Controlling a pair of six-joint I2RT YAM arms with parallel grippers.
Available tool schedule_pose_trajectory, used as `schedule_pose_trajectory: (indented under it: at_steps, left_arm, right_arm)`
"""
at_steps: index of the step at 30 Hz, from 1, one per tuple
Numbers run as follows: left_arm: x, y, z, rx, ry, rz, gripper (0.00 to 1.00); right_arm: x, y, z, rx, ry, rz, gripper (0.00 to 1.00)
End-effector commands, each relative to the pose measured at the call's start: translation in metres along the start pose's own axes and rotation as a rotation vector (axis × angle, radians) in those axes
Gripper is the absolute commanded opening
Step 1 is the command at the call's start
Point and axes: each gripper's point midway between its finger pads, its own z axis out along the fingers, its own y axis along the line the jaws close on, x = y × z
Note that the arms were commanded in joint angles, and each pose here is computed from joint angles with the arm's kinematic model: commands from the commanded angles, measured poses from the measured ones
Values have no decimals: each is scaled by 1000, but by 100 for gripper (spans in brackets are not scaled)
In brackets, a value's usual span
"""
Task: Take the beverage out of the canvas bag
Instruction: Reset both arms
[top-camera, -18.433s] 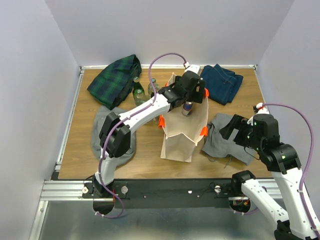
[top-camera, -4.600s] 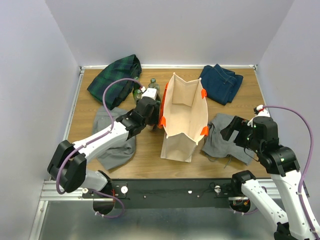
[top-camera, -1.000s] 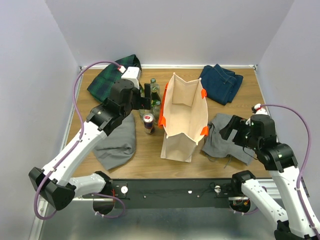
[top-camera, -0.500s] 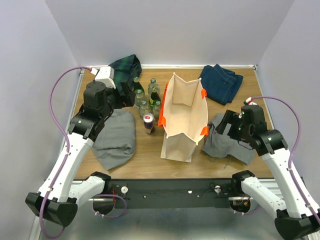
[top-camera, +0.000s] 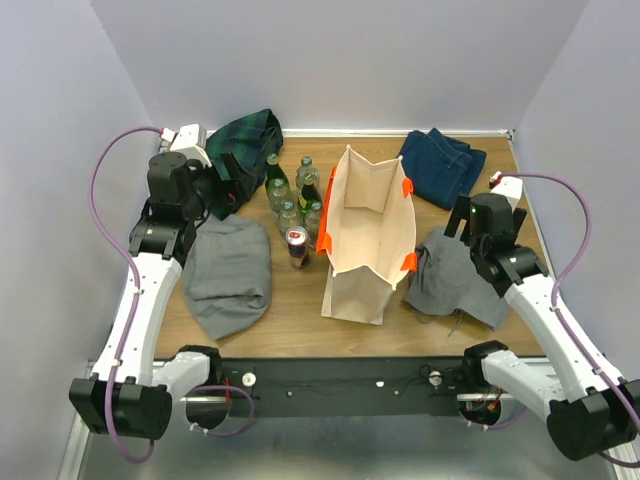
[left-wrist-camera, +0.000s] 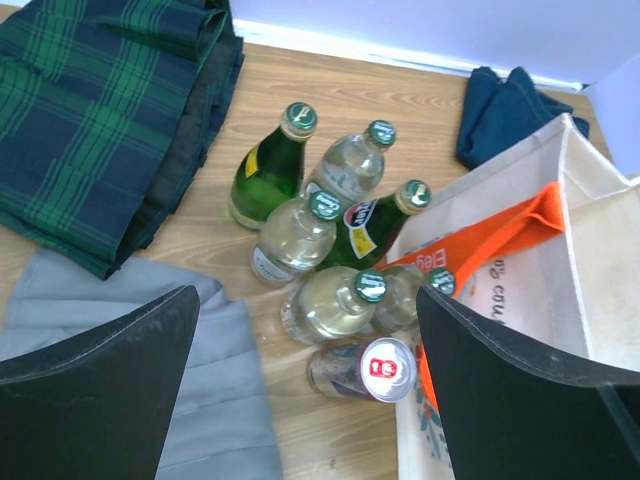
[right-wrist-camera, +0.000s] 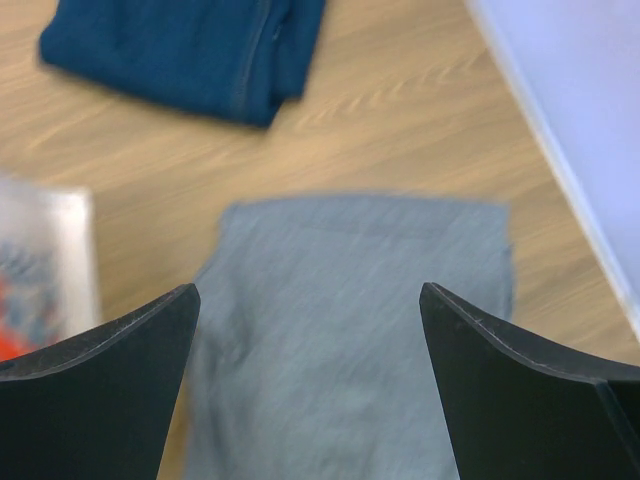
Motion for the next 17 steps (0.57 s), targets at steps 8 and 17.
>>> schedule_pose_trajectory:
  at_steps: [8,17]
  left_arm:
    - [3,37,8,-120,-46,87,99]
    - [24,50,19,-134,0,95,99]
  right_arm:
    - [-36,-22,21,138,-370,18,100]
    - [-3,-17,58,188,-318,-16,100]
